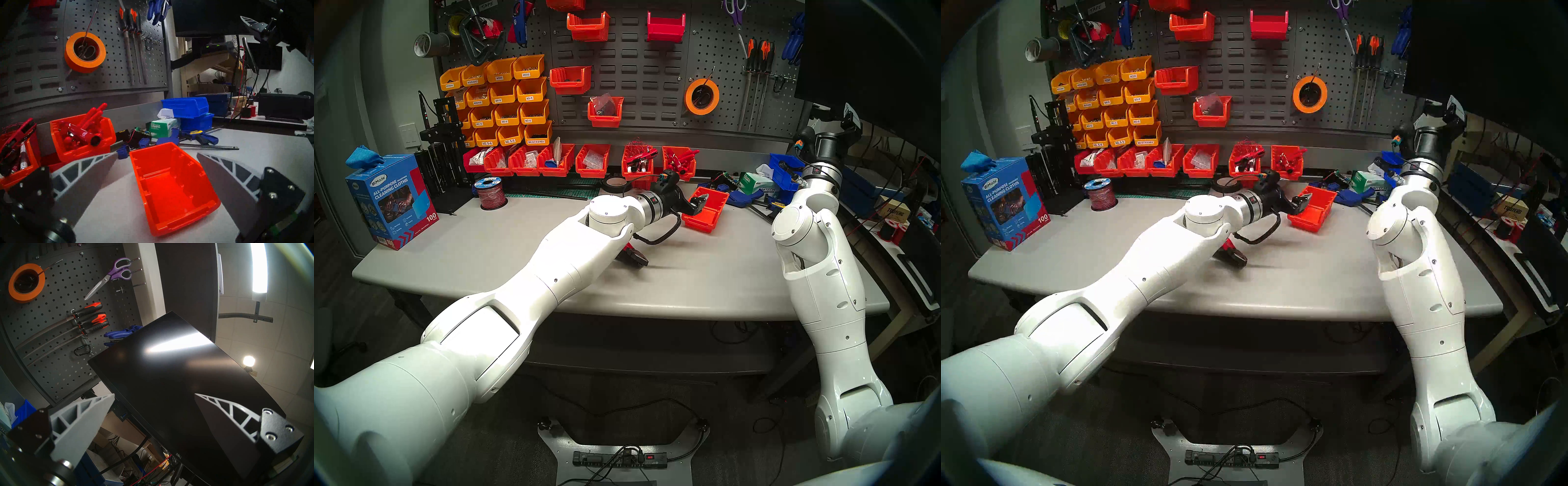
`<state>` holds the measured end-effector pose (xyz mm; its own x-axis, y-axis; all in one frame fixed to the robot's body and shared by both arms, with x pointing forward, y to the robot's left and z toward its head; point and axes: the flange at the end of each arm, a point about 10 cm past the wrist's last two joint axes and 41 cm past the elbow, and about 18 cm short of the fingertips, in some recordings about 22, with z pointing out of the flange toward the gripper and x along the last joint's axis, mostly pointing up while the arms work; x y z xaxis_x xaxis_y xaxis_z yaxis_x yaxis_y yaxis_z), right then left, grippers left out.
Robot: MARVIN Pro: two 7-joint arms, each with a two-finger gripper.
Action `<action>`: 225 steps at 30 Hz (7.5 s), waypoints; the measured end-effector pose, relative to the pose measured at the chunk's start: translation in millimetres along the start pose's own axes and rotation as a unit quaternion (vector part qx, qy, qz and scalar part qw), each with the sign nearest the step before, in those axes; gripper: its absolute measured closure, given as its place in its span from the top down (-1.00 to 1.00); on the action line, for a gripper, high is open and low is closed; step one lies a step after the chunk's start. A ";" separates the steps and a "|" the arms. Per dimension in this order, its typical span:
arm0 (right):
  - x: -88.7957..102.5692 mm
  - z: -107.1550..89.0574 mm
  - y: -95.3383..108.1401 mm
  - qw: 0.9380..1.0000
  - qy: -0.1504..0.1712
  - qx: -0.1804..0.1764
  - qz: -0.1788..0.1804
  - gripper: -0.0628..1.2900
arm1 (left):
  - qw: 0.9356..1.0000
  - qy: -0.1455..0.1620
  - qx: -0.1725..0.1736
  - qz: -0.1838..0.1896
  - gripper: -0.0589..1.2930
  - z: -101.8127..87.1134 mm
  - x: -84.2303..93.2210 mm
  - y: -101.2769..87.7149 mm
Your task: Take out tools from the storage box
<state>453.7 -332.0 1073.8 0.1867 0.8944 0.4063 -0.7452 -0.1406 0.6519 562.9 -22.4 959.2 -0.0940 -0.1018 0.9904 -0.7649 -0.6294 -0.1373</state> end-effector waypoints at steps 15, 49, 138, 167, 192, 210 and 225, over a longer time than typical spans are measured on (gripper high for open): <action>0.0 0.0 0.0 1.000 0.000 0.000 0.000 0.89 | 0.996 -0.087 0.005 -0.013 0.95 16.5 0.9 -13.4; 0.0 0.0 0.0 1.000 0.000 0.000 0.000 0.89 | 0.982 -0.177 -0.007 -0.073 0.07 25.2 14.7 -6.1; -0.1 0.1 0.0 1.000 0.000 0.000 -0.001 0.89 | 0.971 -0.204 0.018 -0.120 0.50 -16.9 -11.5 -20.7; -0.1 0.1 0.0 1.000 0.000 0.000 -0.001 0.89 | 0.972 -0.193 0.025 -0.131 0.88 2.3 2.4 -8.0; -0.1 0.1 0.0 1.000 0.000 0.000 -0.001 0.89 | 0.973 -0.186 0.075 -0.113 -0.92 18.6 -15.5 3.9; -0.2 0.1 0.0 1.000 0.000 0.000 -0.001 0.89 | 0.977 -0.127 0.036 -0.166 -0.94 -8.2 45.9 -22.3; -0.3 0.1 0.0 1.000 0.000 0.000 -0.001 0.89 | 0.966 -0.022 0.137 -0.219 -0.94 -65.8 139.2 -116.7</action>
<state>453.7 -332.4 1073.8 0.1880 0.8945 0.4055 -0.7455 -0.1389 0.6519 597.2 87.6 1114.3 0.2320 0.1906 0.9539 -0.5267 -0.7998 0.2879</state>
